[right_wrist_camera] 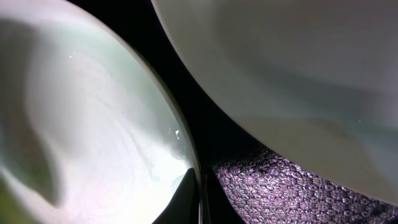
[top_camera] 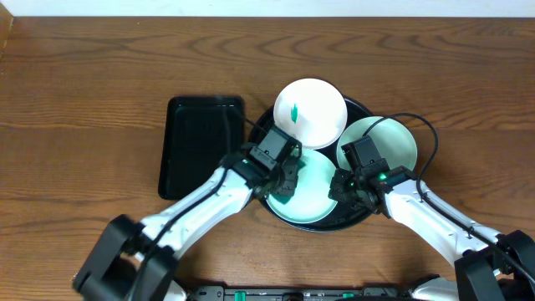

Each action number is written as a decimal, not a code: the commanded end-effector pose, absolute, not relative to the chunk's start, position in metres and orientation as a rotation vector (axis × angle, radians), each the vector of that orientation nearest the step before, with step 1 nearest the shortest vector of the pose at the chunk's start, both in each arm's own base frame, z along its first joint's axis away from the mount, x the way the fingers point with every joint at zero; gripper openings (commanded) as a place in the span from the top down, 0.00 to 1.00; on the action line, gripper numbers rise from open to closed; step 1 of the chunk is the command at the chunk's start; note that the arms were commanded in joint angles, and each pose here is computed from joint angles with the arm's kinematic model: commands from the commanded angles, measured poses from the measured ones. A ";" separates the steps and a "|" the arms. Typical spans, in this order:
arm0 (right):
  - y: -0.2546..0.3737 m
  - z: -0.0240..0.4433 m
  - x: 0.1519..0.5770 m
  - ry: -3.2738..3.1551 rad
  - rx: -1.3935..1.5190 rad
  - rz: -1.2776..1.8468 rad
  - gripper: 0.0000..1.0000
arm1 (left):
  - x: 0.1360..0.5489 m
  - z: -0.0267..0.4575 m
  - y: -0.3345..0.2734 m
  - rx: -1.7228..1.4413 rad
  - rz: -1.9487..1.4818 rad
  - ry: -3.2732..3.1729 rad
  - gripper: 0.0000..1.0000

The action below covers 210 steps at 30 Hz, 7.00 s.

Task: Clean dirty plates on tray and stack at the side
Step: 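Scrub the front mint plate with the sponge in the left gripper, then return the sponge with the left gripper over the black tray, then lift the right mint plate with the right gripper toward the left, then move the held mint plate with the right gripper above the sponge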

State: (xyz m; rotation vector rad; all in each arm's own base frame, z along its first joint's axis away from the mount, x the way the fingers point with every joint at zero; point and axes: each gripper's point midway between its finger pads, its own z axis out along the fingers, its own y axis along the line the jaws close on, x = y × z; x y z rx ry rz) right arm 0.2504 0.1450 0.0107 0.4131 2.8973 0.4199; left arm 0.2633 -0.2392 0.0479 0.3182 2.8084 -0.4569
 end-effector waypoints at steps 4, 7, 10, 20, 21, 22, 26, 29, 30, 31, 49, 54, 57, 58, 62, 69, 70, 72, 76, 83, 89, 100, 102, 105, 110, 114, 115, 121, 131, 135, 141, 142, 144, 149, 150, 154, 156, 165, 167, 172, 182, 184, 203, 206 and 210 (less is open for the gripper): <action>0.150 0.018 0.255 2.875 0.413 0.448 0.99 | 0.287 0.016 -0.232 0.306 -0.292 2.796 0.93; 0.150 0.018 0.255 2.875 0.413 0.448 0.99 | 0.286 0.013 -0.240 0.284 -0.350 2.808 0.93; 0.150 0.018 0.255 2.875 0.413 0.448 0.99 | 0.267 0.015 -0.260 0.333 -0.549 2.865 0.93; 0.150 0.018 0.255 2.875 0.413 0.449 0.99 | 0.233 0.036 -0.296 0.331 -0.969 2.946 0.93; 0.150 0.018 0.255 2.875 0.413 0.449 0.99 | 0.233 0.038 -0.296 0.333 -0.972 2.938 0.93; 0.150 0.018 0.255 2.875 0.413 0.449 0.99 | 0.235 0.043 -0.296 0.336 -0.978 2.922 0.93; 0.150 0.018 0.255 2.875 0.413 0.449 0.99 | 0.248 0.058 -0.291 0.320 -0.905 2.849 0.93; 0.150 0.018 0.255 2.875 0.413 0.449 0.99 | 0.262 0.062 -0.281 0.286 -0.789 2.800 0.93; 0.150 0.018 0.255 2.875 0.413 0.449 0.99 | 0.268 0.060 -0.276 0.267 -0.731 2.788 0.93; 0.150 0.018 0.255 2.875 0.413 0.449 0.99 | 0.271 0.060 -0.273 0.256 -0.702 2.782 0.93; 0.150 0.018 0.255 2.874 0.413 0.448 0.99 | 0.305 0.044 -0.236 0.208 -0.350 2.693 0.93; 0.150 0.018 0.255 2.874 0.413 0.448 0.99 | 0.299 0.018 -0.234 0.217 -0.313 2.761 0.93; 0.150 0.018 0.255 2.875 0.413 0.448 0.99 | 0.290 0.006 -0.240 0.239 -0.365 2.815 0.93; 0.150 0.018 0.255 2.875 0.413 0.448 0.99 | 0.285 0.005 -0.246 0.252 -0.417 2.834 0.93; 0.150 0.018 0.255 2.875 0.413 0.448 0.99 | 0.266 0.019 -0.277 0.317 -0.711 2.861 0.93; 0.150 0.018 0.255 2.875 0.413 0.448 0.99 | 0.260 0.083 -0.305 0.343 -1.018 2.752 0.93; 0.150 0.018 0.255 2.875 0.413 0.448 0.99 | 0.263 0.106 -0.304 0.347 -1.034 2.685 0.93; 0.150 0.018 0.254 2.876 0.413 0.447 0.96 | 0.269 0.126 -0.294 0.319 -0.996 2.629 0.93; 0.149 0.017 0.253 2.882 0.415 0.442 0.78 | 0.286 0.159 -0.250 0.184 -0.828 2.543 0.93; 0.144 0.012 0.249 2.889 0.421 0.412 0.71 | 0.314 0.176 -0.123 -0.167 -0.458 2.494 0.93; 0.140 0.008 0.245 2.896 0.426 0.389 0.76 | 0.310 0.139 -0.031 -0.540 -0.285 2.613 0.92; 0.137 0.005 0.250 2.862 0.426 0.369 0.89 | 0.305 0.086 -0.009 -0.538 -0.200 2.810 0.93; 0.139 0.006 0.253 2.849 0.423 0.380 0.95 | 0.306 0.082 -0.009 -0.505 -0.193 2.821 0.93; 0.141 0.006 0.254 2.845 0.421 0.396 0.99 | 0.307 0.078 -0.009 -0.483 -0.189 2.833 0.93; 0.148 0.010 0.256 2.845 0.410 0.459 0.99 | 0.307 0.077 -0.009 -0.484 -0.189 2.837 0.92; 0.161 0.018 0.256 2.851 0.390 0.554 0.99 | 0.307 0.077 -0.009 -0.484 -0.189 2.837 0.92; 0.161 0.019 0.256 2.850 0.390 0.556 0.99 | 0.307 0.077 -0.009 -0.485 -0.188 2.837 0.92; 0.160 0.034 0.256 2.844 0.371 0.555 0.99 | 0.307 0.077 -0.009 -0.484 -0.188 2.837 0.92; 0.158 0.058 0.252 2.824 0.357 0.562 0.99 | 0.307 0.077 -0.009 -0.485 -0.188 2.837 0.92; 0.160 0.068 0.257 2.812 0.342 0.569 0.99 | 0.307 0.077 -0.009 -0.485 -0.188 2.837 0.92; 0.161 0.110 0.280 2.750 0.301 0.517 0.98 | 0.307 0.077 -0.009 -0.485 -0.188 2.837 0.92; 0.160 0.118 0.285 2.734 0.298 0.505 0.98 | 0.307 0.077 -0.009 -0.485 -0.188 2.838 0.92; 0.163 0.137 0.299 2.699 0.275 0.486 0.98 | 0.306 0.077 -0.009 -0.486 -0.188 2.841 0.92; 0.176 0.139 0.322 2.697 0.267 0.490 0.99 | 0.305 0.077 -0.009 -0.486 -0.187 2.845 0.92; 0.182 0.136 0.329 2.695 0.259 0.494 0.98 | 0.305 0.077 -0.009 -0.486 -0.187 2.844 0.92; 0.212 0.126 0.351 2.648 0.200 0.544 0.98 | 0.305 0.077 -0.009 -0.486 -0.186 2.844 0.92; 0.232 0.124 0.366 2.584 0.199 0.576 0.98 | 0.305 0.076 -0.009 -0.486 -0.186 2.845 0.92; 0.305 0.111 0.415 2.311 0.176 0.618 0.99 | 0.300 0.071 -0.003 -0.496 -0.136 2.857 0.92; 0.322 0.105 0.423 2.292 0.161 0.601 0.98 | 0.298 0.070 -0.003 -0.498 -0.135 2.865 0.92; 0.350 0.112 0.440 2.205 0.005 0.440 0.98 | 0.296 0.070 -0.003 -0.500 -0.132 2.874 0.92; 0.378 0.189 0.459 1.908 -0.412 0.125 0.98 | 0.292 0.069 0.006 -0.522 -0.050 2.880 0.92; 0.385 0.206 0.459 1.836 -0.482 0.062 0.98 | 0.292 0.069 0.006 -0.522 -0.049 2.879 0.92; 0.417 0.299 0.426 1.371 -0.712 -0.403 0.99 | 0.295 0.069 0.006 -0.520 -0.052 2.869 0.92; 0.419 0.298 0.424 1.371 -0.718 -0.400 0.99 | 0.295 0.069 0.006 -0.520 -0.052 2.867 0.92; 0.418 0.298 0.424 1.373 -0.716 -0.398 0.99 | 0.297 0.070 0.006 -0.519 -0.054 2.859 0.92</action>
